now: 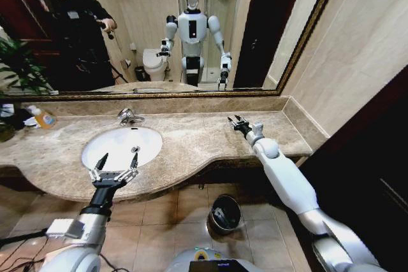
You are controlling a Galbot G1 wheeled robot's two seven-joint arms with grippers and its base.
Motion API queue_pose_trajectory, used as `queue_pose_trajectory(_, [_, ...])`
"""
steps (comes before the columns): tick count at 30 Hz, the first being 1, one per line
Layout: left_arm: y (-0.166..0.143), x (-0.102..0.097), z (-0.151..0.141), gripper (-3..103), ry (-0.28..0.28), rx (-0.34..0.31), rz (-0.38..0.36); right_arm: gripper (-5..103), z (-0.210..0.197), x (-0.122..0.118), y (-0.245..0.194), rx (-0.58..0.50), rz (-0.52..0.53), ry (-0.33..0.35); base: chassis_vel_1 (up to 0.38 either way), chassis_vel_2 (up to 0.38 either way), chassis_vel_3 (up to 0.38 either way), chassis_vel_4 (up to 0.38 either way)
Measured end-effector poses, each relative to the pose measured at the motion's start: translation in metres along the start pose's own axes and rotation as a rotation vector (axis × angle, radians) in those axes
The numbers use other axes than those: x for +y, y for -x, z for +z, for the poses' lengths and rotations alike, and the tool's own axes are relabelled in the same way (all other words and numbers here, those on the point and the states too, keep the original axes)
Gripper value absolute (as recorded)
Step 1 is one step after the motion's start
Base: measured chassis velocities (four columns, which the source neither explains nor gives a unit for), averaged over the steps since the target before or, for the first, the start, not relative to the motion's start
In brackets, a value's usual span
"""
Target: Pick up the trash from the sink and place it in the trash bin.
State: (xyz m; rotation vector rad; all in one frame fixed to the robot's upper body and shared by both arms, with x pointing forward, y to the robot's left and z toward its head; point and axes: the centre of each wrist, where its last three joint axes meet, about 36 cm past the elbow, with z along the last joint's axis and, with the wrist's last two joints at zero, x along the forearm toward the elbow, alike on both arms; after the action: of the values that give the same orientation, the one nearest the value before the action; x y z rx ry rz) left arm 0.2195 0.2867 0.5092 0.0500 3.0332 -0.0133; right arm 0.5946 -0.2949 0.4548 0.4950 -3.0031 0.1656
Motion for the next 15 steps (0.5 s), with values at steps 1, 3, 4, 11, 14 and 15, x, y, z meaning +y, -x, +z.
queue_pose_trajectory(1, [0.0,0.0,0.0,100,0.0,0.0,0.0,56,0.0,0.0,0.0,0.0,0.0,0.0,0.0,0.0,0.0,0.0])
queue_pose_trajectory(3, [0.0,0.0,0.0,100,0.0,0.0,0.0,67,-0.001,-0.006,0.005,0.019,-0.023,-0.001,0.0,0.0,0.0,0.0])
queue_pose_trajectory(4, [0.0,0.0,0.0,100,0.0,0.0,0.0,73,-0.002,-0.008,0.007,0.025,-0.035,-0.003,0.0,0.0,0.0,0.0])
queue_pose_trajectory(11, [0.0,0.0,0.0,100,0.0,0.0,0.0,97,-0.008,-0.032,0.025,0.054,-0.058,-0.004,0.0,0.0,0.0,0.0])
queue_pose_trajectory(14, [0.0,0.0,0.0,100,0.0,0.0,0.0,100,-0.011,-0.045,0.031,0.077,-0.031,-0.008,0.0,0.0,0.0,0.0])
queue_pose_trajectory(15, [0.0,0.0,0.0,100,0.0,0.0,0.0,100,-0.011,-0.045,0.031,0.077,-0.031,-0.008,0.0,0.0,0.0,0.0])
